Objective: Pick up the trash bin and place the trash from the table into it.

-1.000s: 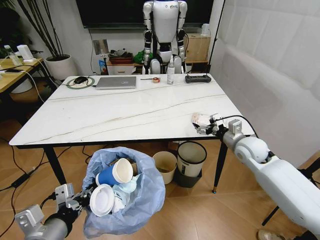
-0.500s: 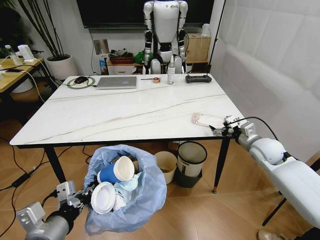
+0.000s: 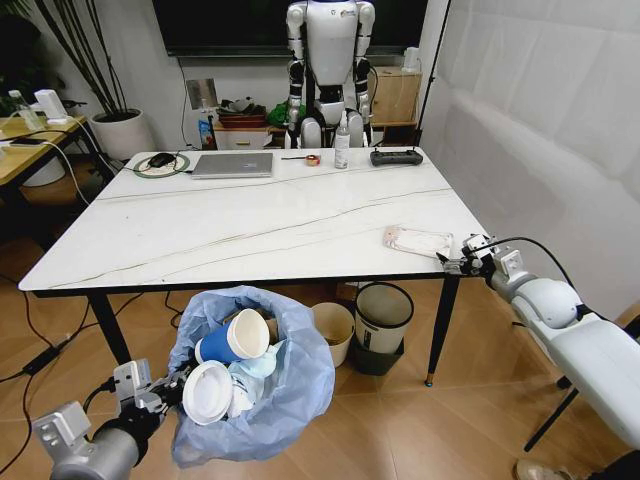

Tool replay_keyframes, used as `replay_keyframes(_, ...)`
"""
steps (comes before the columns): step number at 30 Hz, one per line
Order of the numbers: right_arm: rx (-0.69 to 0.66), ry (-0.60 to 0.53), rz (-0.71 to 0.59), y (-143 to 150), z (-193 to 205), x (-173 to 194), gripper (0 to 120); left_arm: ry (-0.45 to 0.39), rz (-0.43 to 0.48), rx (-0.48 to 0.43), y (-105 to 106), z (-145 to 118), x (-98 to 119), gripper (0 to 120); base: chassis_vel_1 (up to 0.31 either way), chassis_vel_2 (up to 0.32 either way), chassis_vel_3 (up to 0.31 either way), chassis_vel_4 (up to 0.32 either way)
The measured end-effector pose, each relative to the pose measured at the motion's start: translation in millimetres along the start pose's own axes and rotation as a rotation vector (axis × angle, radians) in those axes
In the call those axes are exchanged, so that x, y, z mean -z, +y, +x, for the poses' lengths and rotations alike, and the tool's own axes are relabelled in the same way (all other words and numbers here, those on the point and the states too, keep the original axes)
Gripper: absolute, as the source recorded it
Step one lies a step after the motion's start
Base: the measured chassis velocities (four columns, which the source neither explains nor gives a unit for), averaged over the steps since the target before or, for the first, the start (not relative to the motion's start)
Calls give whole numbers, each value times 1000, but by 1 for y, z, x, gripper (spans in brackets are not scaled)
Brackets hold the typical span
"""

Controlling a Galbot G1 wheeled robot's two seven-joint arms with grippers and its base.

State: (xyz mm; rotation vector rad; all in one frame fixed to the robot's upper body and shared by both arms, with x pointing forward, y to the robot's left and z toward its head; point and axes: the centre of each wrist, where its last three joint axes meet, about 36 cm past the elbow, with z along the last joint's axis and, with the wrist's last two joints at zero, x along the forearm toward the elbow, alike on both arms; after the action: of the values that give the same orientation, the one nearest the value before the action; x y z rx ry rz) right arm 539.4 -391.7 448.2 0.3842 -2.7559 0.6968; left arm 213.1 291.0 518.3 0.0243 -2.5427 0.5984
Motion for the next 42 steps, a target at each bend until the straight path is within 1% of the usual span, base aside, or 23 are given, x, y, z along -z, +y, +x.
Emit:
replay_keyframes(7, 4, -13, 28, 6, -9, -3, 100, -1, 2, 6, 1, 1, 0, 0, 0, 0, 0, 0)
replay_keyframes(25, 0, -33, 46, 14, -25, -3, 100, 2, 4, 20, 2, 2, -2, 0, 0, 0, 0, 0)
replay_keyframes(36, 5, -41, 47, 16, -28, -1, 100, 1, 5, 23, 3, 3, -2, 0, 0, 0, 0, 0)
replay_keyframes(37, 7, -42, 46, 16, -28, 0, 98, 1, 5, 23, 3, 3, -2, 0, 0, 0, 0, 0)
replay_keyframes(39, 13, -44, 43, 15, -28, 0, 88, 1, 5, 23, 3, 3, -2, 0, 0, 0, 0, 0)
replay_keyframes(40, 14, -44, 42, 15, -28, 0, 88, 1, 5, 23, 3, 3, -2, 0, 0, 0, 0, 0)
replay_keyframes(42, 18, -43, 39, 15, -28, 0, 77, 0, 5, 23, 3, 3, -2, 0, 0, 0, 0, 0)
